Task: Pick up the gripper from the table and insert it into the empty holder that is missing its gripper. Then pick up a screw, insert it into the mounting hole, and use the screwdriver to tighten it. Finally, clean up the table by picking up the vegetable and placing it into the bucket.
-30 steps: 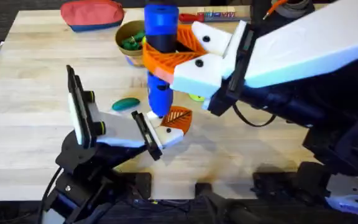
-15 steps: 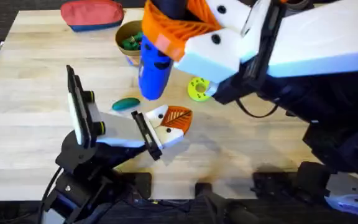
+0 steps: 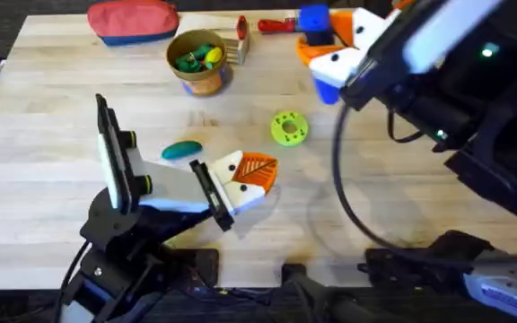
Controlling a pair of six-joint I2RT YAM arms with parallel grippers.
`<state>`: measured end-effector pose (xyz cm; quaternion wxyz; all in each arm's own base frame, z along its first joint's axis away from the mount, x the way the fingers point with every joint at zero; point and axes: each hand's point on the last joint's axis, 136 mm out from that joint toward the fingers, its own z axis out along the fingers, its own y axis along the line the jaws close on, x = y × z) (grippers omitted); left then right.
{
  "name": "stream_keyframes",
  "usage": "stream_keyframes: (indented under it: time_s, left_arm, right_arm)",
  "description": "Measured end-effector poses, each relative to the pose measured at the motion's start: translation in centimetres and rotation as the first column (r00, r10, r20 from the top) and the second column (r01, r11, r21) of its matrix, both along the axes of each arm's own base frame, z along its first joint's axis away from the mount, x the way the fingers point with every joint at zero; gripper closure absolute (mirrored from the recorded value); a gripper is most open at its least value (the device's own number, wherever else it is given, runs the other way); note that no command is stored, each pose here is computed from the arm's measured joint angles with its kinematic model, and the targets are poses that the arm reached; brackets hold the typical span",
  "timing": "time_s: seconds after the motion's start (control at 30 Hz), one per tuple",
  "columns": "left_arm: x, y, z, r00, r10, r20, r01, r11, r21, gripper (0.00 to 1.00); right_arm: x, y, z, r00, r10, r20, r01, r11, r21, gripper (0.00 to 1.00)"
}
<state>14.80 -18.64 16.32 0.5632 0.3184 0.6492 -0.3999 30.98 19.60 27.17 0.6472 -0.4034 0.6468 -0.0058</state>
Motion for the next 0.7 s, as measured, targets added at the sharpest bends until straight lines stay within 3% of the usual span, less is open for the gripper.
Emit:
stream_keyframes:
  time_s: [0.1, 0.13, 0.2, 0.23, 0.43, 0.57, 0.6, 0.7]
  left_arm:
    - [0.0, 0.0, 0.0, 1.000, 0.000, 0.000, 0.000, 1.000, 0.000, 0.987]
    - [0.0, 0.0, 0.0, 1.000, 0.000, 0.000, 0.000, 1.000, 0.000, 0.987]
    - [0.0, 0.0, 0.0, 1.000, 0.000, 0.000, 0.000, 1.000, 0.000, 0.987]
    - [0.0, 0.0, 0.0, 1.000, 0.000, 0.000, 0.000, 1.000, 0.000, 0.987]
    - [0.0, 0.0, 0.0, 1.000, 0.000, 0.000, 0.000, 1.000, 0.000, 0.987]
    - [0.0, 0.0, 0.0, 1.000, 0.000, 0.000, 0.000, 1.000, 0.000, 0.987]
    - [0.0, 0.0, 0.0, 1.000, 0.000, 0.000, 0.000, 1.000, 0.000, 0.987]
    - [0.0, 0.0, 0.0, 1.000, 0.000, 0.000, 0.000, 1.000, 0.000, 0.987]
  right_arm:
    - [2.0, -3.8, -3.1, 0.990, -0.138, -0.003, 0.134, 0.966, -0.219, 0.996]
    - [3.1, -6.7, -6.1, 0.977, -0.215, -0.008, 0.192, 0.885, -0.425, 0.996]
    - [3.4, -7.9, -8.4, 0.972, -0.234, -0.022, 0.183, 0.812, -0.555, 0.996]
    - [3.5, -8.8, -12.0, 0.971, -0.227, -0.076, 0.111, 0.707, -0.698, 0.996]
    - [3.5, -9.2, -19.4, 0.953, -0.207, -0.220, -0.071, 0.553, -0.830, 0.996]
    - [3.4, -9.3, -20.4, 0.946, -0.215, -0.241, -0.087, 0.548, -0.832, 0.982]
    - [3.4, -9.2, -20.4, 0.945, -0.220, -0.243, -0.083, 0.557, -0.827, 0.916]
    - [3.4, -8.9, -20.4, 0.938, -0.233, -0.258, -0.071, 0.600, -0.797, 0.510]
